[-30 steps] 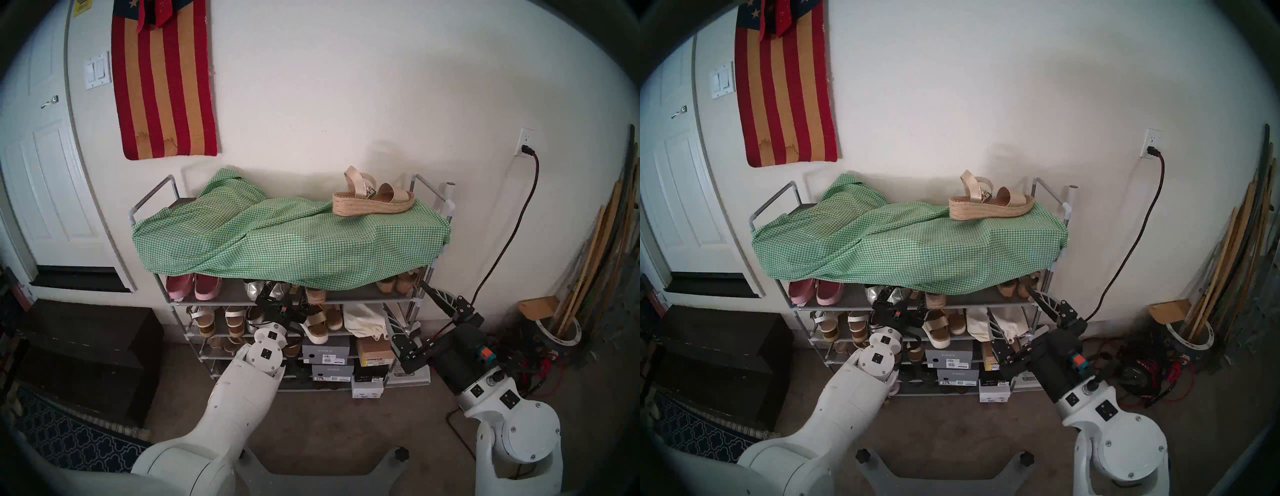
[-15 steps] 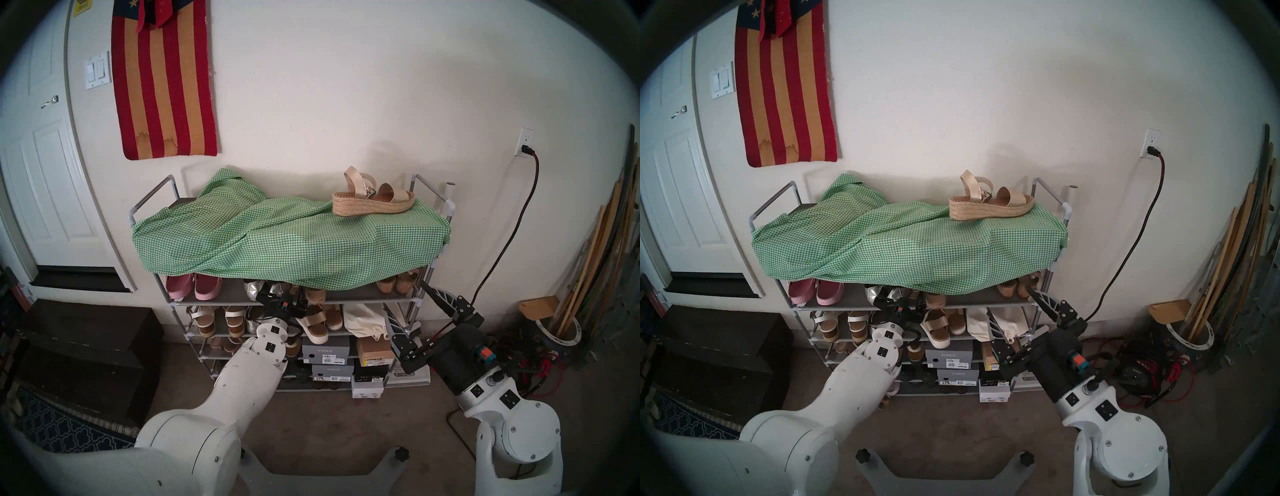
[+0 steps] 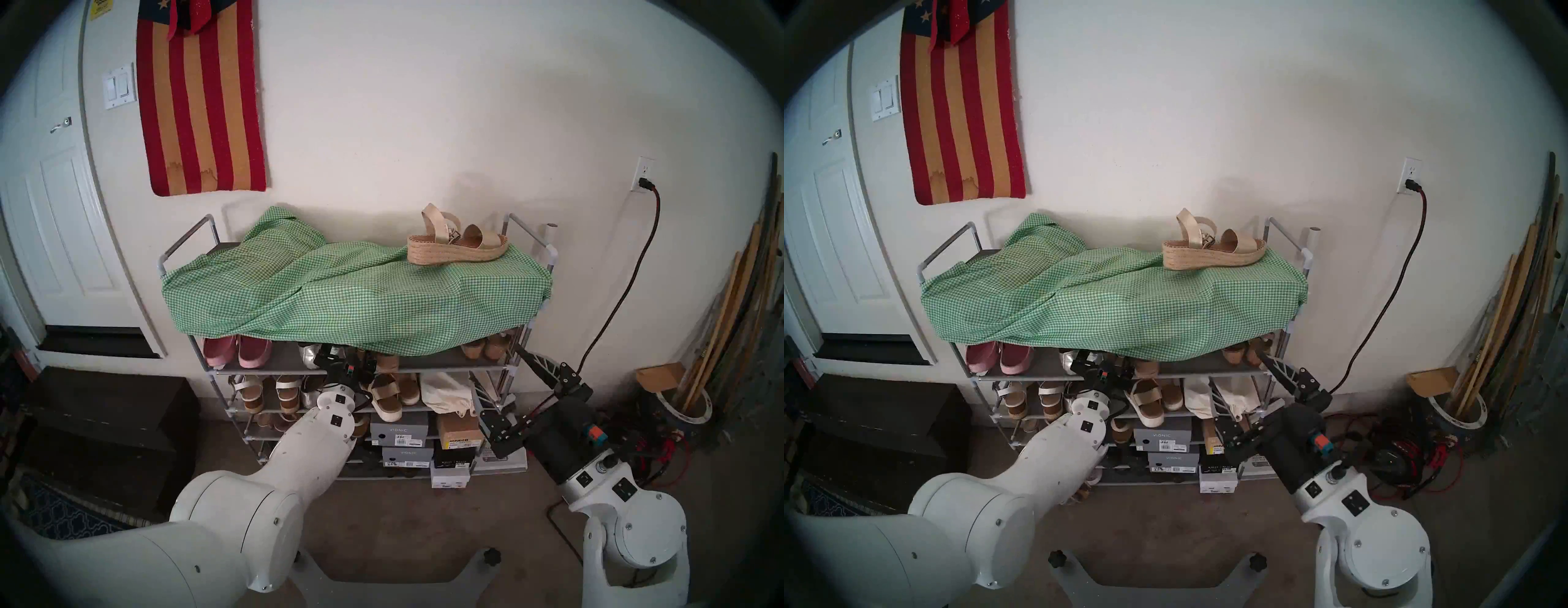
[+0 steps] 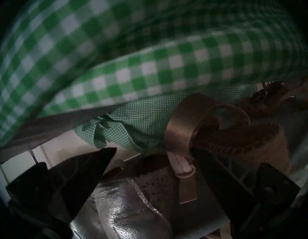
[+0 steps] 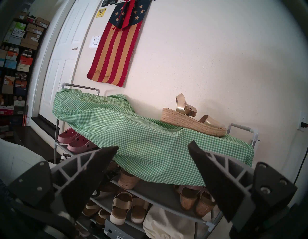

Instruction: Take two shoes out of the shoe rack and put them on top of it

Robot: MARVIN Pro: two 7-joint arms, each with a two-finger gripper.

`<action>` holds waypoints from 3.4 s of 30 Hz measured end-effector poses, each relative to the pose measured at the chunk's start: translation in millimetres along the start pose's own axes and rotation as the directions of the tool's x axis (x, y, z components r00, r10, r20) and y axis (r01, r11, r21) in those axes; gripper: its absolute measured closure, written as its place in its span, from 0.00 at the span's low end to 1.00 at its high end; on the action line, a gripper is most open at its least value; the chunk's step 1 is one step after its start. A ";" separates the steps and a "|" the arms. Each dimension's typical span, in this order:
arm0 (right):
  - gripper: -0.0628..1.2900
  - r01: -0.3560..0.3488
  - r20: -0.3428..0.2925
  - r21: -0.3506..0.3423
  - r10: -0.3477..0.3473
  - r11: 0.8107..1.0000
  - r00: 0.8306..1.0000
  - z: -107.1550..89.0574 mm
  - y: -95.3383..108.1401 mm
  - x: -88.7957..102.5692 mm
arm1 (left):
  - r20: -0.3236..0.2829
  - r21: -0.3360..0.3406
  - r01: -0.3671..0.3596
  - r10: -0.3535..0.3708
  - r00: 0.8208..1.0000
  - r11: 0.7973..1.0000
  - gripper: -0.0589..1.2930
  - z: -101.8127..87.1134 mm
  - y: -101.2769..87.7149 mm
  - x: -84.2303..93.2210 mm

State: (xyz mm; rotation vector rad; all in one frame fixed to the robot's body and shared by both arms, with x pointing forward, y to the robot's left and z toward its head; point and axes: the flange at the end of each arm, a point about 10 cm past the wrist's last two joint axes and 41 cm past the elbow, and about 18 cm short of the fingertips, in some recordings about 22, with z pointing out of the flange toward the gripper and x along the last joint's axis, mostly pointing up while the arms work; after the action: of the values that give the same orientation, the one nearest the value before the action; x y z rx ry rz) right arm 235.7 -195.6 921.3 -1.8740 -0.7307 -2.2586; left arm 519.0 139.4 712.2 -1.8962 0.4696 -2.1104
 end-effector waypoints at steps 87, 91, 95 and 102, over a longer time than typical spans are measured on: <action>0.05 -0.001 -0.002 0.000 0.001 1.000 1.000 -0.1 0.1 0.2 | -0.433 -0.423 -0.044 -0.159 0.887 0.905 0.97 -78.8 152.7 72.7; 0.05 -0.001 -0.003 0.000 0.001 1.000 1.000 -0.1 0.1 0.2 | -0.456 -0.425 -0.046 -0.170 0.873 0.904 0.97 -82.3 156.4 80.3; 0.05 -0.001 -0.003 0.000 0.001 1.000 1.000 -0.1 0.1 0.2 | -0.458 -0.424 -0.045 -0.171 0.873 0.904 0.97 -82.9 156.6 80.6; 0.05 -0.001 -0.003 0.000 0.001 1.000 1.000 -0.1 0.1 0.3 | -0.482 -0.407 -0.043 -0.174 0.859 0.913 0.97 -84.1 152.6 85.4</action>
State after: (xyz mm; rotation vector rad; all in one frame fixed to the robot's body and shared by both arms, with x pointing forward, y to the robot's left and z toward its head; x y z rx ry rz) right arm 235.6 -195.7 921.5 -1.8699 -0.7282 -2.2606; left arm 423.1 -29.1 719.5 -1.5114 1.0400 -2.7399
